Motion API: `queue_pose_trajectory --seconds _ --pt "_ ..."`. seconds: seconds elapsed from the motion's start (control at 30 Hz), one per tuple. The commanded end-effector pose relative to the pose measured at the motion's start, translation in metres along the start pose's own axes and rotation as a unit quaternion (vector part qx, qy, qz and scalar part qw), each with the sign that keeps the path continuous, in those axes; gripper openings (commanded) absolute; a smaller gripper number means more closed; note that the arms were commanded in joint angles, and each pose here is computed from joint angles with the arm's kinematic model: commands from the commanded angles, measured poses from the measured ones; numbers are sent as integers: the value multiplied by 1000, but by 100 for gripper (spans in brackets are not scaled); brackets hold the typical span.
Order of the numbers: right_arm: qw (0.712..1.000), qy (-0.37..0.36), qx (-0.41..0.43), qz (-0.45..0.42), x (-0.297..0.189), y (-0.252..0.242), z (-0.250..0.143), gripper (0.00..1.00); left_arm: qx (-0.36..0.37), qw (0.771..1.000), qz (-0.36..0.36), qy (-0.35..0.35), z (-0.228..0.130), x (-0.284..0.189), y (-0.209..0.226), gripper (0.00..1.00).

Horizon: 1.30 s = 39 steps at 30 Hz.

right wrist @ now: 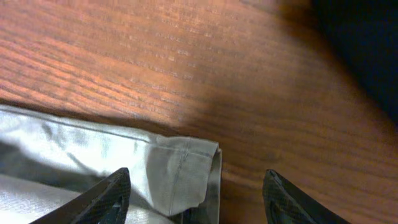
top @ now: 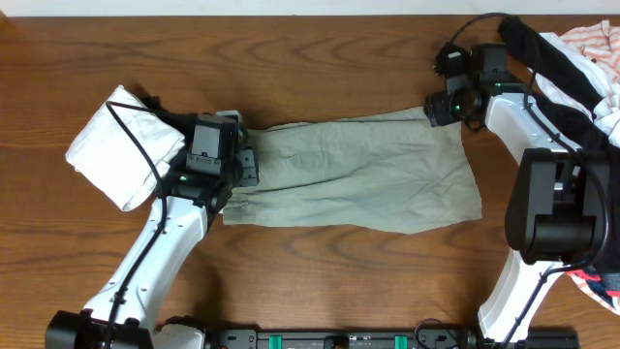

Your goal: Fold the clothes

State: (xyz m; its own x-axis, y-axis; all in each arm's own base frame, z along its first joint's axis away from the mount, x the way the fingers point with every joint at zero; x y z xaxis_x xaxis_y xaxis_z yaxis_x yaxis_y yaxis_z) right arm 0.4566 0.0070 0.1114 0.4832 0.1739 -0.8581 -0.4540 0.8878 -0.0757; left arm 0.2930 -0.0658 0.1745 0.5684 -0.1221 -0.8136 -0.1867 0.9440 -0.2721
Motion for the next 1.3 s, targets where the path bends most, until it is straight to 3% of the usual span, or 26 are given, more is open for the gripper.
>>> queue_pose_trajectory --seconds 0.0,0.6,0.7,1.13,1.27 --pt "1000 2 11 6 4 1 -2 64 4 1000 6 -5 3 -1 0 42" --pt "1000 10 5 21 24 19 -2 59 2 999 9 -46 17 43 -3 43" --pt "1000 9 4 23 24 20 -1 57 1 998 34 -58 19 43 1 50" --pt "999 22 7 28 23 21 -5 46 0 992 98 -84 22 42 12 59" --pt "999 24 7 29 23 21 -6 37 0 990 114 -88 22 43 15 61"
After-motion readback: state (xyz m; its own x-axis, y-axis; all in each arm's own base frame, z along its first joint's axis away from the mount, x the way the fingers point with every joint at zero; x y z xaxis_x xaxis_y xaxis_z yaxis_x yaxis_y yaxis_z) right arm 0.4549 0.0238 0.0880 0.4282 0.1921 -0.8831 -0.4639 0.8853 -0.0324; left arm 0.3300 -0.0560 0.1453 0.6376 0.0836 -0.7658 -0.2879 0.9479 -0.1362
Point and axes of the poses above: each gripper's point midway between its finger pads, its own x axis out along the fingers, its own y axis along the line the jaws close on, z = x × y, the point moved 9 cm from there along -x, back along the fingers, and after that the axes turned 12 degrees about -x, right-handed, at the moved point
